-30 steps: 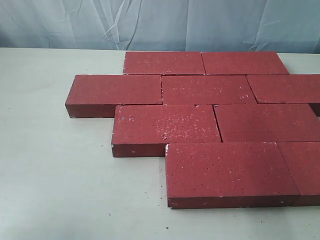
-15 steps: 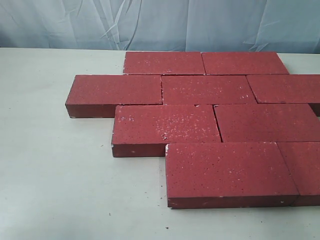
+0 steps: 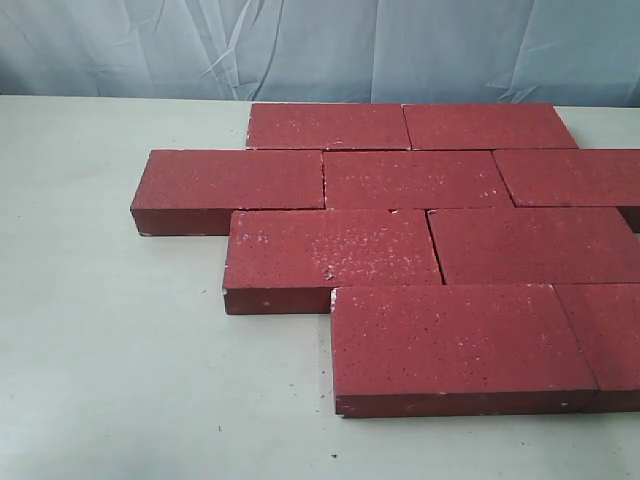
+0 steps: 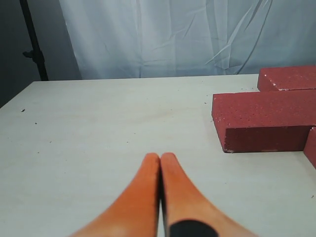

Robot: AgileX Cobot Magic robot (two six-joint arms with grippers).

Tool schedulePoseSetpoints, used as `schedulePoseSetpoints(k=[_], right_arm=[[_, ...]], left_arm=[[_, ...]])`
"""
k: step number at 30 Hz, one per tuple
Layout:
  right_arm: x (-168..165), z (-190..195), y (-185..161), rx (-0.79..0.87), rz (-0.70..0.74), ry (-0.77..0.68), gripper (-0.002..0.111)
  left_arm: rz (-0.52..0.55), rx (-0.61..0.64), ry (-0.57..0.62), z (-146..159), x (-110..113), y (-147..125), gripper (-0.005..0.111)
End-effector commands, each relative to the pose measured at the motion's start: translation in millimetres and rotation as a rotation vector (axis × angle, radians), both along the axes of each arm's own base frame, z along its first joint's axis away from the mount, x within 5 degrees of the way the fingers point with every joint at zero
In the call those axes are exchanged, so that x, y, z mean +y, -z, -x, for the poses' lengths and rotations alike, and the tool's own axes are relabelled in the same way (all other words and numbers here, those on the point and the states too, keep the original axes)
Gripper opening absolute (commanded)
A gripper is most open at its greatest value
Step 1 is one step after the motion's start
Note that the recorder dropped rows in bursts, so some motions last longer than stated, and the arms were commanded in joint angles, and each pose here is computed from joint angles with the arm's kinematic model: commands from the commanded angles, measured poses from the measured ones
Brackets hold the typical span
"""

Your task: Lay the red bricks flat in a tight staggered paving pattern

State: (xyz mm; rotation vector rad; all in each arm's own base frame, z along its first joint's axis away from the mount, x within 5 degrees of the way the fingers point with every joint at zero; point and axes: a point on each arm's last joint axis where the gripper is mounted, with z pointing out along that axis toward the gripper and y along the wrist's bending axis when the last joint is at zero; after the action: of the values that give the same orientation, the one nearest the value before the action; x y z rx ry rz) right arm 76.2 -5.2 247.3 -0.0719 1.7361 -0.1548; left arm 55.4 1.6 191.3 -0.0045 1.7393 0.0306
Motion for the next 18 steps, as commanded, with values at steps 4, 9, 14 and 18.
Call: schedulePoseSetpoints(k=[4,9,14,18], right_arm=[[0.8,3.0,0.0,-0.027,-0.060,0.003,-0.001],[1.6,12.3,17.3,-0.057,-0.081,0.001,-0.001],[2.1,16.3,39.1,-0.060,-0.097,0.000,-0.001],[2.7,20.1,49.5,-0.089,-0.119,-0.003,-0.001]], left_arm=[[0.006,-0.012,-0.003,0.0,0.1,0.3,0.000],[0.006,-0.012,-0.003,0.0,0.1,0.3,0.000],[0.006,-0.012,-0.003,0.0,0.1,0.3,0.000],[0.006,-0.012,-0.003,0.0,0.1,0.3,0.000]])
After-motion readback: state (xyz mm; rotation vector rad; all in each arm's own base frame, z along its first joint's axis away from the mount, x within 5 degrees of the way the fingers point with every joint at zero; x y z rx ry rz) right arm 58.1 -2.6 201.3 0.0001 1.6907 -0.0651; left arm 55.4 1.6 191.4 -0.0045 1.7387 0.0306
